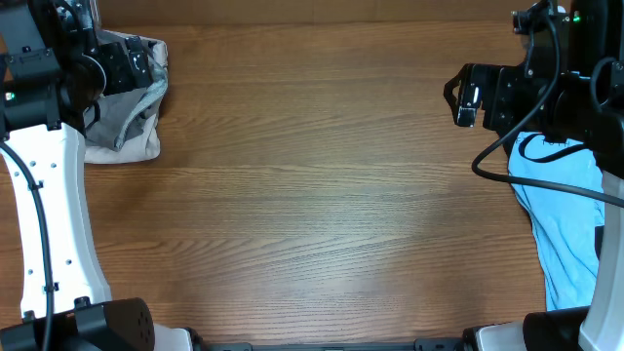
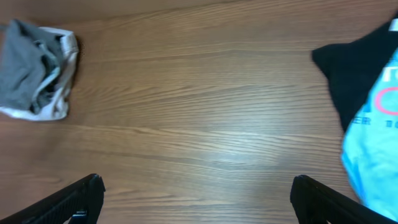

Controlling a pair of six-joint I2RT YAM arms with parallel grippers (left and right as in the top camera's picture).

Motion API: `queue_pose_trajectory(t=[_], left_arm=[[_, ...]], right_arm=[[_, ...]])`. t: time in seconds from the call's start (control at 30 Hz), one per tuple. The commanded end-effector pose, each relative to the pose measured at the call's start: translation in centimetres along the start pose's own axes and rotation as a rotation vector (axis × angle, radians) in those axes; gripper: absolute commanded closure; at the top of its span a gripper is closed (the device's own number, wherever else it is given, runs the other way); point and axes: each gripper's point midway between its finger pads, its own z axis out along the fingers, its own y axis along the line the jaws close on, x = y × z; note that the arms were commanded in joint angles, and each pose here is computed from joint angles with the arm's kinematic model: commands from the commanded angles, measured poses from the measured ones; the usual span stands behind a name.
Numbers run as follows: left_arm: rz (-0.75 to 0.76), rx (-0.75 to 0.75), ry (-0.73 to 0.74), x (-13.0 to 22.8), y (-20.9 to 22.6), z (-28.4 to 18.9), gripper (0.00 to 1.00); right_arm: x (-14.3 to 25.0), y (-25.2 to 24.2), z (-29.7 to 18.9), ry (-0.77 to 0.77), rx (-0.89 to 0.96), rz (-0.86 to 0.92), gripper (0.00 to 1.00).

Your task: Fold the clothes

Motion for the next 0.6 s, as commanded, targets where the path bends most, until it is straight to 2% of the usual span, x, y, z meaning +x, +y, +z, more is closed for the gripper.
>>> queue_pose_trajectory(t=[0.0,0.17,0.3,0.57], left_arm=[[0.006,0.006,0.007,0.1,-0.2,0.3,0.0],[0.006,0.006,0.007,0.1,-0.2,0.3,0.0],[0.006,0.006,0.007,0.1,-0.2,0.3,0.0],[0.006,0.006,0.007,0.1,-0.2,0.3,0.0]], right_arm=[[-0.5,-1.1,-1.4,-0.06,0.069,-0.011,0.0],[-1.1,0.1,-4.7,-0.249,0.006,-0.041,0.0],[0.4,-0.1,-5.0,-0.339,-0.006,-0.073,0.0],[4.7,-2.5,-0.1,-0.572,-0.003,-0.142,0.0]])
